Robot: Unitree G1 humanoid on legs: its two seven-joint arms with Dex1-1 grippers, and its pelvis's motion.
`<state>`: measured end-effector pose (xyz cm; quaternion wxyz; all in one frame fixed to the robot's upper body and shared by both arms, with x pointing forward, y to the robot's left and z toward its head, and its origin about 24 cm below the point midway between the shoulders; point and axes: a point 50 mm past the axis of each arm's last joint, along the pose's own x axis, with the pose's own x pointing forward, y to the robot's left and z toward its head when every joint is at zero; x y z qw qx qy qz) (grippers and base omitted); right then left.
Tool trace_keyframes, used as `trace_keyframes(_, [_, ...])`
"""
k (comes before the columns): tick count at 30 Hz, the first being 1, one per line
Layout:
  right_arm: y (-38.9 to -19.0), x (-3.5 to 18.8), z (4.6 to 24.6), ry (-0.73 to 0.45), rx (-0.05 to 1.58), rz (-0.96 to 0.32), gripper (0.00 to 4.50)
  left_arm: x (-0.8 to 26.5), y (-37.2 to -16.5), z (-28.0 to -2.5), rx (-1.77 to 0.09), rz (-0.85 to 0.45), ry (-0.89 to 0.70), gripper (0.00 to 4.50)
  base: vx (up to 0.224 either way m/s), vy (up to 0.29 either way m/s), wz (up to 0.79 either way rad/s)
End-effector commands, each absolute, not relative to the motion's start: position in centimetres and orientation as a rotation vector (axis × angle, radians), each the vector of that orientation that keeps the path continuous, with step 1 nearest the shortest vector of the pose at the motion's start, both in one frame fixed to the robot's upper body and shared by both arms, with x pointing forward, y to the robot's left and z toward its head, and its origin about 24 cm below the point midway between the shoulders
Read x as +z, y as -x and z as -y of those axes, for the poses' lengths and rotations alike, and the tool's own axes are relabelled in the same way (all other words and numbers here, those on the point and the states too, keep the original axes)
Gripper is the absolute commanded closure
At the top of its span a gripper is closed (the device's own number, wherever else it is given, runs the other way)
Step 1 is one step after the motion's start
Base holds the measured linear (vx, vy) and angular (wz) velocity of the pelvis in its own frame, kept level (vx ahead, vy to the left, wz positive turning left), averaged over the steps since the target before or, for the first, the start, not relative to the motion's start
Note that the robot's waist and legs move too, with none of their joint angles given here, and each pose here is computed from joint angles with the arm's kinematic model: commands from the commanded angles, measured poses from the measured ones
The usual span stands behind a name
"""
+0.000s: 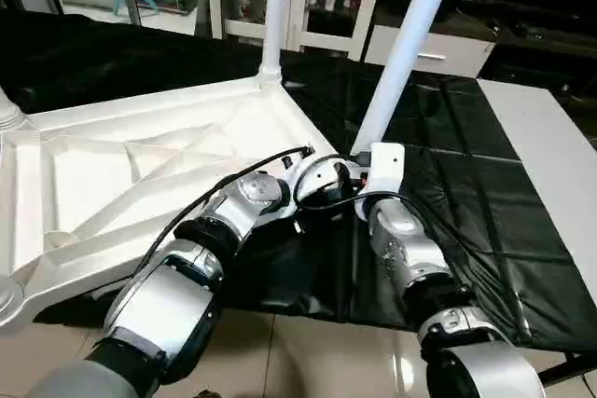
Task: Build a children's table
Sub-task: Rotate leg to tighten
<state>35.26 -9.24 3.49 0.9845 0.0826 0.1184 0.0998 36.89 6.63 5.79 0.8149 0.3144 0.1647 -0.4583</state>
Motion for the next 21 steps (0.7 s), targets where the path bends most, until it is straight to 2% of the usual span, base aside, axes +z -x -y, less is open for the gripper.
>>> trace_keyframes(1, [-35.0,4.6,8.5,-0.146,0.335,-0.175,1.14,5.5,-36.8,-7.4,-1.004,-0.378,-0.725,4.5,0.0,0.0,0.0])
trace_keyframes(5, [-34.5,5.0,10.4,-0.078,0.412,-0.14,0.84,5.1,-36.2,-7.9,-1.108,-0.399,-0.75,4.5,0.0,0.0,0.0])
trace_keyframes(6, [-33.7,5.4,12.1,-0.015,0.493,-0.125,0.84,4.7,-35.5,-8.4,-1.213,-0.428,-0.761,4.5,0.0,0.0,0.0])
trace_keyframes(8, [-33.1,5.5,12.9,0.004,0.542,-0.125,0.84,4.4,-35.1,-8.8,-1.268,-0.445,-0.766,4.5,0.0,0.0,0.0])
trace_keyframes(9, [-32.1,5.6,14.2,0.056,0.631,-0.134,0.84,4.2,-34.6,-9.5,-1.346,-0.468,-0.787,4.5,0.0,0.0,0.0])
trace_keyframes(11, [-31.2,5.7,15.1,0.084,0.708,-0.154,0.84,4.1,-34.2,-10.0,-1.408,-0.48,-0.801,4.5,0.0,0.0,0.0])
trace_keyframes(12, [-30.1,5.8,15.9,0.103,0.801,-0.182,0.84,4.1,-33.7,-10.5,-1.478,-0.491,-0.805,4.5,0.0,0.0,0.0])
trace_keyframes(16, [-28.2,5.7,16.6,0.108,0.979,-0.257,0.84,4.2,-32.9,-11.2,-1.586,-0.534,-0.797,4.5,0.0,0.0,0.0])
trace_keyframes(21, [-27.8,5.4,16.0,0.105,1.063,-0.316,0.84,4.6,-32.5,-11.2,-1.647,-0.544,-0.778,4.5,0.0,0.0,0.0])
